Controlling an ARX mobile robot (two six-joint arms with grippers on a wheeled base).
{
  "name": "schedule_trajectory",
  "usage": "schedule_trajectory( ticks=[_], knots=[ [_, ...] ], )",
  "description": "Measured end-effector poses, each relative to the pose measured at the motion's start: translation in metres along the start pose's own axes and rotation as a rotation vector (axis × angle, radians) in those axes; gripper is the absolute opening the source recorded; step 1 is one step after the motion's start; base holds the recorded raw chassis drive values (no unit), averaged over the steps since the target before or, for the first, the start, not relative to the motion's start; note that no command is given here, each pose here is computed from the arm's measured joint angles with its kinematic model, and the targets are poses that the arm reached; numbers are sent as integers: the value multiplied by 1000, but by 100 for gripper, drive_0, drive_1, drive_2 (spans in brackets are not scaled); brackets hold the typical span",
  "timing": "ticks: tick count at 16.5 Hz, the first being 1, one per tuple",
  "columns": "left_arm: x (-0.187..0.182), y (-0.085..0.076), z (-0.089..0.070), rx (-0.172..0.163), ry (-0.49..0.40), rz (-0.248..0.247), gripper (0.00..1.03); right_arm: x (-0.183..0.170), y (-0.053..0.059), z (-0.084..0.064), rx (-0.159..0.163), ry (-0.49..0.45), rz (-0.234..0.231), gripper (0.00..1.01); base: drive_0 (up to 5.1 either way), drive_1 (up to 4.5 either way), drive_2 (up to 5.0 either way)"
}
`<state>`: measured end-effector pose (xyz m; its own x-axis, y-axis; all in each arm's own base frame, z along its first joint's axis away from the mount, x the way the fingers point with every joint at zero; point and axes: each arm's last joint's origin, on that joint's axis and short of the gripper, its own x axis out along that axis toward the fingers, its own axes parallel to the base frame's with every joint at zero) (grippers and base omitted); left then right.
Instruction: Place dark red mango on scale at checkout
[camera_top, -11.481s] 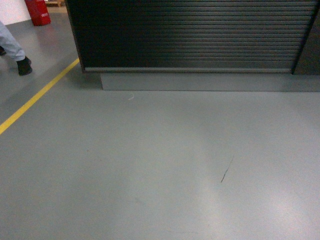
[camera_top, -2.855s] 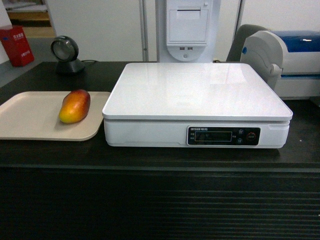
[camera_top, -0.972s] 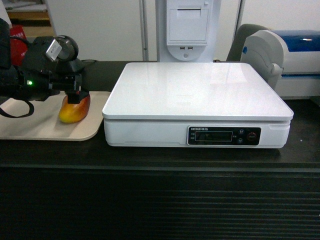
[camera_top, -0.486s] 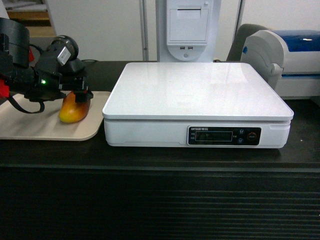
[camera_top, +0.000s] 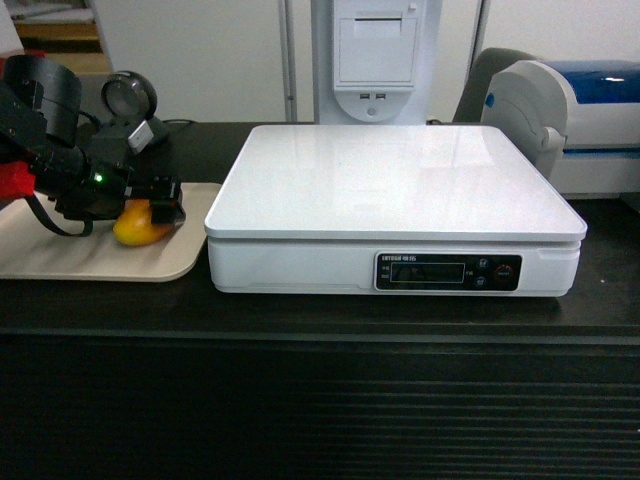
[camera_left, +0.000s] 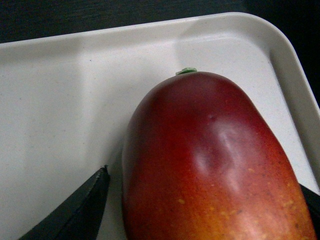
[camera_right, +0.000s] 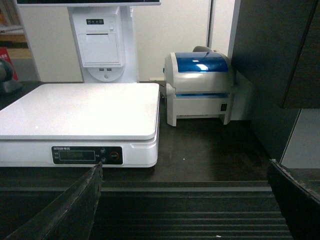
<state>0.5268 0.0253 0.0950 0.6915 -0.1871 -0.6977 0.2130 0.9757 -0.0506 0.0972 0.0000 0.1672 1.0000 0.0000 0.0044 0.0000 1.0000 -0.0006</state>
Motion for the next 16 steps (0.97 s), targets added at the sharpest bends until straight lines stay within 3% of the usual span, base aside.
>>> schedule_trajectory(
  ticks=[3,6,9,12,14,16],
  knots=[
    [-2,-4,-4,12,-1,0,64,0,0,0,0,0,0,98,0,0,0],
    [-10,-6,-7,16,0,-3,61,0,0,0,0,0,0,98,0,0,0],
    [-29,-8,-6,42,-24,-2,61,0,0,0,0,0,0,98,0,0,0],
    [-74,-21,25,94,-154,-7,61,0,0,0,0,0,0,98,0,0,0],
    [-109,-49,51,131,-272,-38,61,0,0,0,0,0,0,98,0,0,0],
    [-132,-83,66,149,-352,-109,61,0,0,0,0,0,0,98,0,0,0]
  ],
)
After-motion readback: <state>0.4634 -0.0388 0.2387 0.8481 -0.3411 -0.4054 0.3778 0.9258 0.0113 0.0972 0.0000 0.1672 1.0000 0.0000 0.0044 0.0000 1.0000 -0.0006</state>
